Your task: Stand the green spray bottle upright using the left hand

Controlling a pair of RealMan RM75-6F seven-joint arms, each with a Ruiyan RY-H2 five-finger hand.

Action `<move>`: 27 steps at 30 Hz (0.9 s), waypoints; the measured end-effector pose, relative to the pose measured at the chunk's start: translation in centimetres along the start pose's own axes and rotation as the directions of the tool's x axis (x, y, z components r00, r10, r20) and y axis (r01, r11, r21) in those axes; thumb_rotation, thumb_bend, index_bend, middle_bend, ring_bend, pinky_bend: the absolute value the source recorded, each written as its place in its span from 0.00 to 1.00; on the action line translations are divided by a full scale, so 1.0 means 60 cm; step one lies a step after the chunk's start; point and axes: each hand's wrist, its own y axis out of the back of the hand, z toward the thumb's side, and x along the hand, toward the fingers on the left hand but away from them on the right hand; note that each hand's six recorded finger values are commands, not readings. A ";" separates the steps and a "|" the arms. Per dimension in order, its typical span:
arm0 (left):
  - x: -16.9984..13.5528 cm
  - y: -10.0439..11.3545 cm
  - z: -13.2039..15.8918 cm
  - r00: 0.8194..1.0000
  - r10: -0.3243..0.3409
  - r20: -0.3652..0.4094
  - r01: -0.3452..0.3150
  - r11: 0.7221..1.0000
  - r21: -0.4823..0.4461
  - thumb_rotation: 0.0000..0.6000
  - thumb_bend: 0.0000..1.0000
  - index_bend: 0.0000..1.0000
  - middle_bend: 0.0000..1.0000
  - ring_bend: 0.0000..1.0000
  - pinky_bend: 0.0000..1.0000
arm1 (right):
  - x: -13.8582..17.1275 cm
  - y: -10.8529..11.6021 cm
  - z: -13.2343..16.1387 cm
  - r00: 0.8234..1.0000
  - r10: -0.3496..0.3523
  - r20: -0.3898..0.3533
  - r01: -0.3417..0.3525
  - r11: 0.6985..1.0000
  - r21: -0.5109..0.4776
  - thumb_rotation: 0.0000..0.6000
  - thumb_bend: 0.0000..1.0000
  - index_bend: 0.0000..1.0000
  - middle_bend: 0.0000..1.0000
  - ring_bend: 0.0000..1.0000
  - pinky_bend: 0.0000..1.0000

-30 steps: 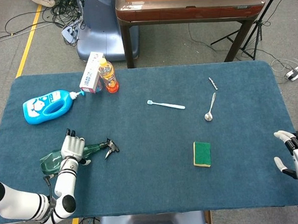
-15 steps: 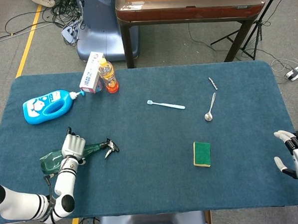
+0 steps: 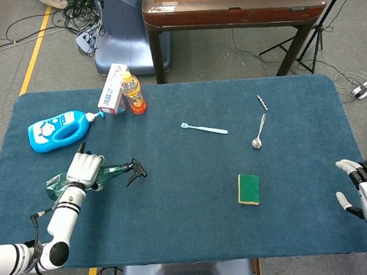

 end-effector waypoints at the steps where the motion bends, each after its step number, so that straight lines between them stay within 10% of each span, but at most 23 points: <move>1: -0.003 0.006 -0.002 1.000 0.009 0.013 -0.008 0.999 -0.049 0.90 0.06 0.43 0.52 0.28 0.05 | 0.000 0.000 0.000 1.000 0.000 -0.001 0.000 1.000 0.000 1.00 0.30 0.23 0.24 0.19 0.23; 12: -0.018 0.056 0.005 0.974 0.153 0.165 -0.054 0.870 -0.490 1.00 0.06 0.41 0.51 0.27 0.06 | 0.000 0.002 0.002 1.000 -0.001 -0.001 0.001 1.000 0.001 1.00 0.30 0.23 0.24 0.19 0.23; 27: 0.008 0.053 -0.020 0.911 0.392 0.133 -0.074 0.469 -0.880 1.00 0.06 0.38 0.48 0.25 0.06 | -0.003 -0.001 0.003 1.000 0.004 -0.001 -0.004 1.000 0.003 1.00 0.30 0.23 0.24 0.19 0.23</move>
